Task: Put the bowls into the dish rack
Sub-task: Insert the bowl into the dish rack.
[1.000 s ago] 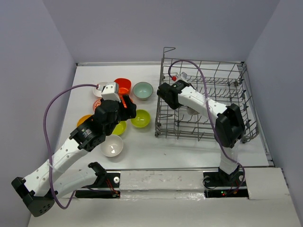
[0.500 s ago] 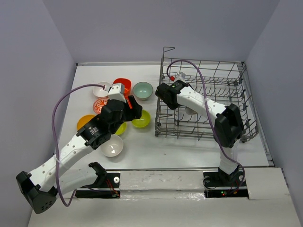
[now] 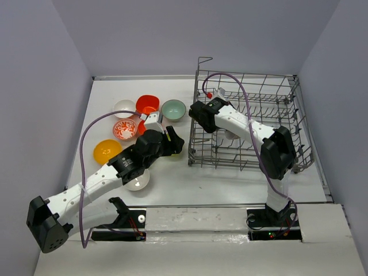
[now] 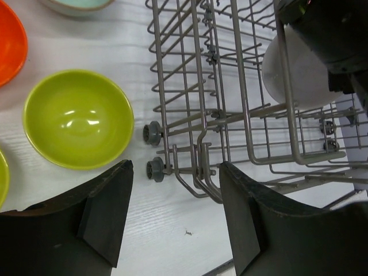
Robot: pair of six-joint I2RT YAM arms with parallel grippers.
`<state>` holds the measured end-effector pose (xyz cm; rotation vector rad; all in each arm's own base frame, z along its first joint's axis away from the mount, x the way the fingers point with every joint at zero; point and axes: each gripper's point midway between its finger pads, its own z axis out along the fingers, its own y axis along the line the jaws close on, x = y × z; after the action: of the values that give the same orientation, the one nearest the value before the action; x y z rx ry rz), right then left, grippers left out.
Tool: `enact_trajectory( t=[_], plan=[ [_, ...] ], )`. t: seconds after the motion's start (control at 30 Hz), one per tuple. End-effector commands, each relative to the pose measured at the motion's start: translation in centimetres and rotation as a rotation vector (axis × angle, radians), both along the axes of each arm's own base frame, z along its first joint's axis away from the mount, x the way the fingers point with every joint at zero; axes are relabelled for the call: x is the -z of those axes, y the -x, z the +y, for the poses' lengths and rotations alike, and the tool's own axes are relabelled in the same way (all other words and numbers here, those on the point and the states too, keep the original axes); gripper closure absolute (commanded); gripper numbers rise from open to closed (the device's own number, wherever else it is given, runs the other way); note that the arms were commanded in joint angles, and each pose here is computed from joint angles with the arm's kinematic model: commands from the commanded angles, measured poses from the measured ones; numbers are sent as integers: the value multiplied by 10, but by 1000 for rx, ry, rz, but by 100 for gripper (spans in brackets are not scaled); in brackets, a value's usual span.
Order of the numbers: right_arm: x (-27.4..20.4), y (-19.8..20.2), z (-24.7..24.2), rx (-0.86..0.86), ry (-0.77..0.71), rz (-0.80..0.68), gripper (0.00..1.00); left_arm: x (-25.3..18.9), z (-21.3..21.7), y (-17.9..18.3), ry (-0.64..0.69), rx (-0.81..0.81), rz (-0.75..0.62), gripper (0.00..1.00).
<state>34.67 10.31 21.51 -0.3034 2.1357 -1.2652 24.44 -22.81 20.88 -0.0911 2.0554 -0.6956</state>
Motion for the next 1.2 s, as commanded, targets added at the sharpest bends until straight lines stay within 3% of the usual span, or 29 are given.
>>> enact_trajectory(
  t=[0.0, 0.67, 0.97, 1.17],
  plan=[
    [-17, -4, 8, -5, -51, -111, 92, -8, -17, 2, 91, 11, -21, 30],
    [-13, -4, 8, -4, -43, -101, 92, 28, -47, 11, 109, 47, 27, 32],
    [-12, -4, 8, -4, -44, -99, 92, 47, -62, 5, 72, 52, 72, 36],
    [-12, -4, 7, -5, -39, -98, 92, 54, -68, 0, 59, 42, 84, 46]
  ],
)
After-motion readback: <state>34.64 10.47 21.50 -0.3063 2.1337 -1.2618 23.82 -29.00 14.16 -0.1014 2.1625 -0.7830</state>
